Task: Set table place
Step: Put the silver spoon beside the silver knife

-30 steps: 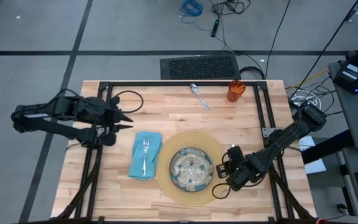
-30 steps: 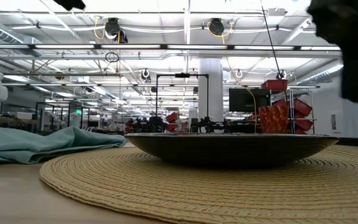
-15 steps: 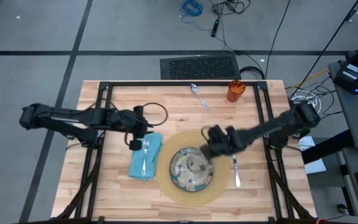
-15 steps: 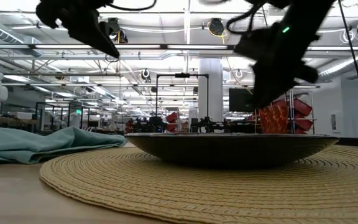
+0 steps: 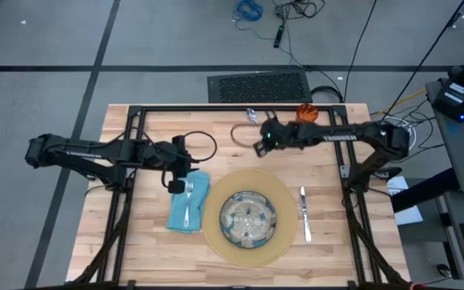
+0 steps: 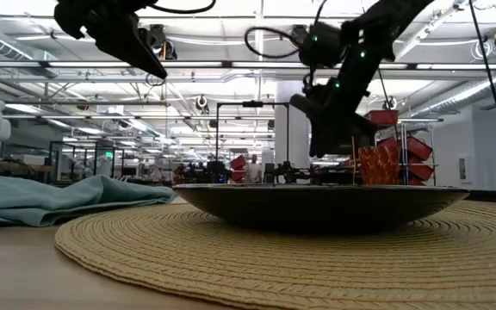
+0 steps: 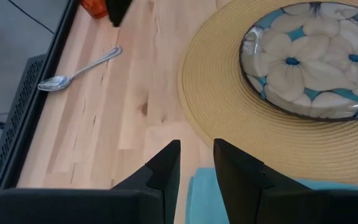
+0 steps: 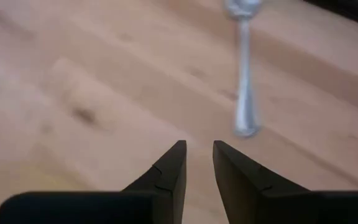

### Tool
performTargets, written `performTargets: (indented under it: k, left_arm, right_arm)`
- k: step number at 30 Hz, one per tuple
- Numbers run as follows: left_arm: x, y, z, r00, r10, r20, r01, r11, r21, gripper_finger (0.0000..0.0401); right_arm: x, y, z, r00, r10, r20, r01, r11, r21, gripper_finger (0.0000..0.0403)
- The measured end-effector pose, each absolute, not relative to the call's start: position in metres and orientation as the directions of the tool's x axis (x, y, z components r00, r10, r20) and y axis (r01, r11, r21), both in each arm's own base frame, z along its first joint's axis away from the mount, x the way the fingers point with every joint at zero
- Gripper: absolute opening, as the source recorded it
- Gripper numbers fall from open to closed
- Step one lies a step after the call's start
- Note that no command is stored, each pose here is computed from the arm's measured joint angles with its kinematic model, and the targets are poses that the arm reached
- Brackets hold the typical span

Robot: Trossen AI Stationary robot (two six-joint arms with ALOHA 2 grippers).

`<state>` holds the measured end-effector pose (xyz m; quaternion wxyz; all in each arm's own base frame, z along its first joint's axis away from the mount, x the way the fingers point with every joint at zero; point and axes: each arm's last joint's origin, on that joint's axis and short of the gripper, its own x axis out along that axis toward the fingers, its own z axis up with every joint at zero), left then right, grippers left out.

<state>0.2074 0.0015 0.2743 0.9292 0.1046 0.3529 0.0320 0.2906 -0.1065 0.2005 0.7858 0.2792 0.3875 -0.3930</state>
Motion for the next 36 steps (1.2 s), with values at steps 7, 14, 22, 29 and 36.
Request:
performTargets:
  k: [7,14,22,29,36]
  left_arm:
    - [0.207,0.001,0.275,0.751,0.133,-0.647,0.019,0.975,0.223,0.0083]
    - [0.207,0.001,0.275,0.753,0.124,-0.646,0.023,0.976,0.215,0.0083]
    - [0.206,-0.001,0.274,0.75,0.074,-0.658,0.05,0.985,0.168,0.0083]
    - [0.206,-0.001,0.273,0.74,0.071,-0.669,0.05,0.986,0.161,0.0083]
    - [0.206,-0.001,0.273,0.741,0.071,-0.668,0.049,0.986,0.159,0.0083]
  right_arm:
    - [0.29,-0.152,0.18,0.43,-0.308,-0.849,0.822,0.522,0.228,0.007]
    - [0.319,-0.187,0.164,0.358,-0.268,-0.895,0.796,0.589,0.142,0.007]
    - [0.347,-0.218,0.178,0.267,-0.304,-0.914,0.759,0.651,0.005,0.007]
    - [0.335,-0.237,0.178,0.25,-0.265,-0.931,0.782,0.622,0.033,0.007]
    - [0.336,-0.245,0.153,0.25,-0.181,-0.951,0.776,0.625,0.085,0.007]
